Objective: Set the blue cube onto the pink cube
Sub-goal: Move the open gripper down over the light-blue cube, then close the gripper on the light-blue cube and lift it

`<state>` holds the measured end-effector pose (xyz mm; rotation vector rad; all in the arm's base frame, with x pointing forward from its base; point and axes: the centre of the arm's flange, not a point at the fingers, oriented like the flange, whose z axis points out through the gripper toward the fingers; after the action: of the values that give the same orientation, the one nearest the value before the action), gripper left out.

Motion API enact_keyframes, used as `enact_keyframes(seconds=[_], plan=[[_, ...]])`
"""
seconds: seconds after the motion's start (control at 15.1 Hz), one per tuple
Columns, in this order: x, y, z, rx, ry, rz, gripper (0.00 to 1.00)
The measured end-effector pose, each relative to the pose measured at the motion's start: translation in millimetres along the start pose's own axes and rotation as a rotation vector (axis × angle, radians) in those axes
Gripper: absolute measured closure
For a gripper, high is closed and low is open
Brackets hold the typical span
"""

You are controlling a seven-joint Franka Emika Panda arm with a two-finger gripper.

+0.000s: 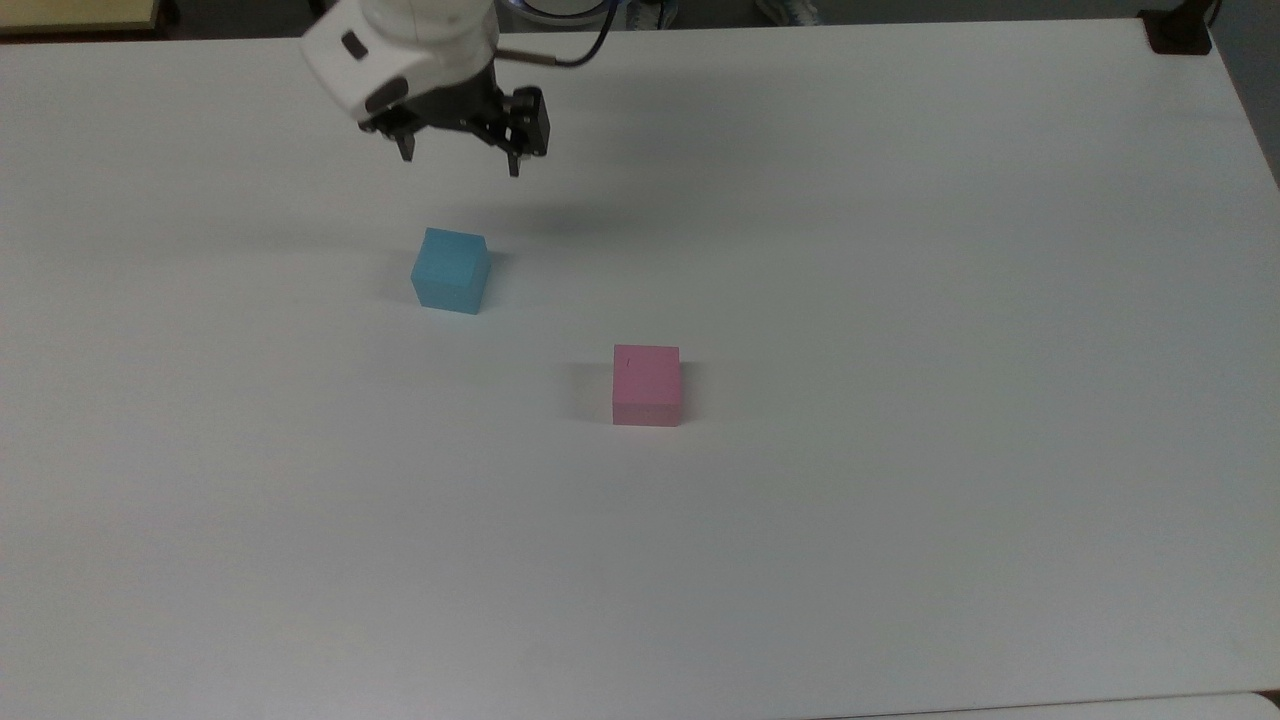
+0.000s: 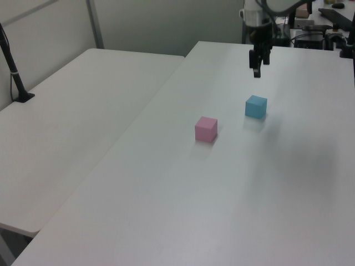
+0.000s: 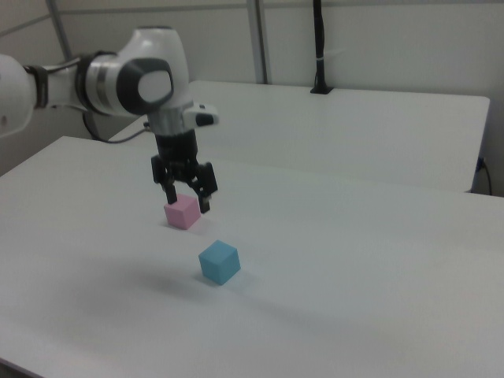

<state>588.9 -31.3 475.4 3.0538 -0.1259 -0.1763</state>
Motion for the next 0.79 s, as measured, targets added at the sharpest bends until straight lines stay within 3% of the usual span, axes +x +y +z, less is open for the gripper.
enact_keyframes(seconds=[0.46,0.79], plan=[[22,26,107,0.008,-0.039,0.044,0.0],[32,30,139,0.01,-0.049,0.052,0.0]])
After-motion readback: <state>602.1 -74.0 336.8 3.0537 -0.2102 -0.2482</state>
